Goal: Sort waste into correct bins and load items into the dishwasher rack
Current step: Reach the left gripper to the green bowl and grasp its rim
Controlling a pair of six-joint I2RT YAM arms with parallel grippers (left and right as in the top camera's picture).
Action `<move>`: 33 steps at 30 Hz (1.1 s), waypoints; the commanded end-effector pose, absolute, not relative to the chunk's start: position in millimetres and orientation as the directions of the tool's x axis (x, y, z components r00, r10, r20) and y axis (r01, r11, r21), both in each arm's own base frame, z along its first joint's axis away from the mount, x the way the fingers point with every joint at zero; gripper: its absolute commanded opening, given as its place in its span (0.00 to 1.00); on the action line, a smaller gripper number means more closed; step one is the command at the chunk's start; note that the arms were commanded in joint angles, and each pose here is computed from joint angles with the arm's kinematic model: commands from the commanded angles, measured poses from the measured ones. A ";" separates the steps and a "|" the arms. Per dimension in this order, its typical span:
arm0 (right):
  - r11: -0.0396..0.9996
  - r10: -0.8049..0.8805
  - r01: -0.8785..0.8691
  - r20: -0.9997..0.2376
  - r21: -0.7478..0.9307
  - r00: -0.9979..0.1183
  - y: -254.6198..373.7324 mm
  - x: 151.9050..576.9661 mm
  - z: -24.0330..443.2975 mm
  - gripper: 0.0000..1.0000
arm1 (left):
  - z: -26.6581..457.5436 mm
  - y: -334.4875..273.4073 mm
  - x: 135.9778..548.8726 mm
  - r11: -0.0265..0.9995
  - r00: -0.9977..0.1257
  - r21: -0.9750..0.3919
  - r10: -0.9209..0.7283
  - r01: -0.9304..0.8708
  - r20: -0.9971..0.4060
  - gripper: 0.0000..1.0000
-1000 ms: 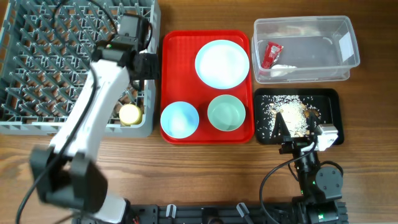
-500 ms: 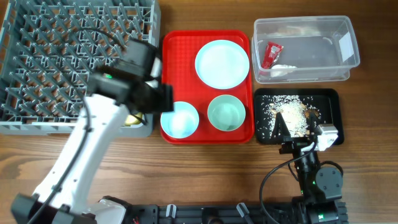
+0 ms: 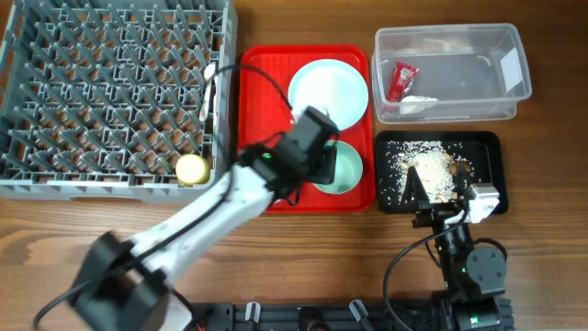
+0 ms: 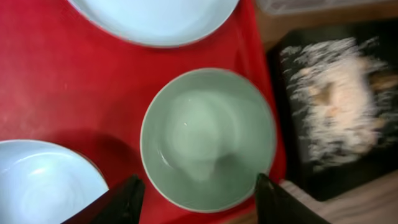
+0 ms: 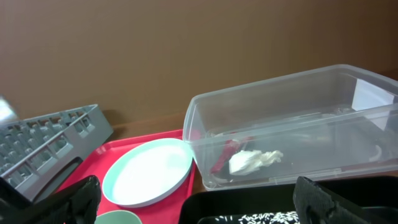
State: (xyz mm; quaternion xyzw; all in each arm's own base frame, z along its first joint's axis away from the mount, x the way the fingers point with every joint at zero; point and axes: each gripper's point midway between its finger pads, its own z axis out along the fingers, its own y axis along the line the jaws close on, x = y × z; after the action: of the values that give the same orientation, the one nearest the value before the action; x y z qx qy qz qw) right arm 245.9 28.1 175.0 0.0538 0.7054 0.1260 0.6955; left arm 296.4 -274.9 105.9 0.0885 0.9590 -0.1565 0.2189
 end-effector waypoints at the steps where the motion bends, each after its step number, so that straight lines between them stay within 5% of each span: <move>1: 0.968 0.237 -0.080 -0.971 0.237 -0.004 23.3 245.7 178.5 1.00 | 61.9 -256.0 310.6 0.973 -0.899 -0.125 0.124 0.193 -0.420 0.55; 4: 0.968 0.238 -0.080 -0.971 0.237 -0.004 23.3 245.7 178.5 1.00 | 41.5 -255.8 311.6 0.976 -0.912 -0.108 0.134 0.190 -0.388 0.48; 11: 0.968 0.237 -0.080 -0.971 0.237 -0.005 23.3 245.7 178.4 1.00 | 40.0 -262.4 314.9 0.972 -0.907 -0.125 0.133 0.197 -0.400 0.04; 23: 0.968 0.238 -0.080 -0.971 0.237 -0.004 23.3 245.7 178.5 1.00 | 102.2 -251.4 332.7 0.979 -0.861 -0.028 0.163 0.201 -0.482 0.04; 28: 0.968 0.238 -0.080 -0.971 0.237 -0.004 23.3 245.7 178.5 1.00 | 162.8 -205.0 356.7 0.976 -0.781 0.212 0.172 0.052 -0.601 0.04; 33: 0.968 0.238 -0.080 -0.971 0.237 -0.004 23.3 245.7 178.5 1.00 | 238.8 -137.9 384.9 0.842 -0.630 0.484 0.246 -0.237 -0.737 0.04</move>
State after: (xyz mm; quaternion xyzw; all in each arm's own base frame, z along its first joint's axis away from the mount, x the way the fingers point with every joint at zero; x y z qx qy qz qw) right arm 245.8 28.1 175.2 0.0537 0.7053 0.1259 0.6956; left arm 356.9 -200.4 165.0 0.0629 0.9400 0.1093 0.3169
